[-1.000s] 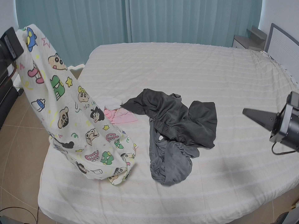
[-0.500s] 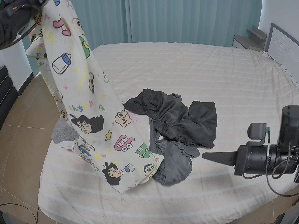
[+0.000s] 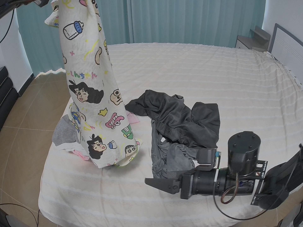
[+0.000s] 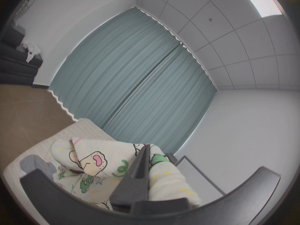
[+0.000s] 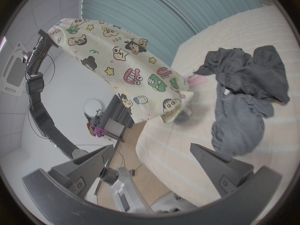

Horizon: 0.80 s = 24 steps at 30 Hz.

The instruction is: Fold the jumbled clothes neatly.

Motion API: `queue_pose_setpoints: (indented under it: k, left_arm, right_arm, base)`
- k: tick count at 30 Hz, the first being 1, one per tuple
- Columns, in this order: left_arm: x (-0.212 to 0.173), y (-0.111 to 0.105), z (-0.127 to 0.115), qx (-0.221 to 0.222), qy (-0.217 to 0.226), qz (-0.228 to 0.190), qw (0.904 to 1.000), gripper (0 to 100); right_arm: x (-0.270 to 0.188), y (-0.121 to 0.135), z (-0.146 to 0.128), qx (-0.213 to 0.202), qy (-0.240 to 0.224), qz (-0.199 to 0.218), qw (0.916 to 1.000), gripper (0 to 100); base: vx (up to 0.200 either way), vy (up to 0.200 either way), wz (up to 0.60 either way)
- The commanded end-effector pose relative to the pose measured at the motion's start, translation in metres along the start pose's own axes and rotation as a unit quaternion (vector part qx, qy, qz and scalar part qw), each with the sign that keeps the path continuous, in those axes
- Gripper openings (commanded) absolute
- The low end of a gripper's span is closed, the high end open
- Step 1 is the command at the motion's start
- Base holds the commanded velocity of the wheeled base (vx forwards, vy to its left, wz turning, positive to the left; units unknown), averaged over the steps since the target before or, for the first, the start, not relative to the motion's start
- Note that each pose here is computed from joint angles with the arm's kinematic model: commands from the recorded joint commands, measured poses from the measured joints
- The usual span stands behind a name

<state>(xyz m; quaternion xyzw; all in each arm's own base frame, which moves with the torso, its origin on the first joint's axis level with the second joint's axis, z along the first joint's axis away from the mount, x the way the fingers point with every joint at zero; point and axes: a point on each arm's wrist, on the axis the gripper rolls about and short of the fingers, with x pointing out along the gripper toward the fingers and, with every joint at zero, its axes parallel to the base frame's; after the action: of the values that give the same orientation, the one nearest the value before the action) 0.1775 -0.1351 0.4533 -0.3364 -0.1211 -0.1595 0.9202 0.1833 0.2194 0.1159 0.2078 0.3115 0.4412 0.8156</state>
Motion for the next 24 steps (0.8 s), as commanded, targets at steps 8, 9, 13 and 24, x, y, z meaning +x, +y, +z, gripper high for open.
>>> queue_pose_setpoints:
  k: [8, 9, 13, 24]
  left_arm:
    - [0.008, -0.023, -0.017, -0.08, 0.03, -0.028, 0.9959, 0]
    - [0.008, -0.023, -0.017, -0.08, 0.03, -0.028, 0.9959, 0]
    - [0.013, -0.028, -0.017, -0.097, 0.026, -0.034, 0.9944, 0]
    - [0.012, -0.031, -0.021, -0.119, 0.036, -0.037, 0.9915, 0]
  right_arm:
    - [0.079, -0.024, -0.053, 0.015, -0.032, 0.028, 0.999, 100]
    - [0.079, -0.024, -0.053, 0.015, -0.032, 0.028, 0.999, 100]
    - [0.088, -0.011, -0.069, 0.022, -0.037, 0.07, 0.9966, 100]
    - [0.119, -0.002, -0.059, 0.041, -0.131, 0.061, 0.9887, 100]
  base:
    - [0.0, 0.0, 0.0]
    - [0.0, 0.0, 0.0]
    - [0.0, 0.0, 0.0]
    - [0.0, 0.0, 0.0]
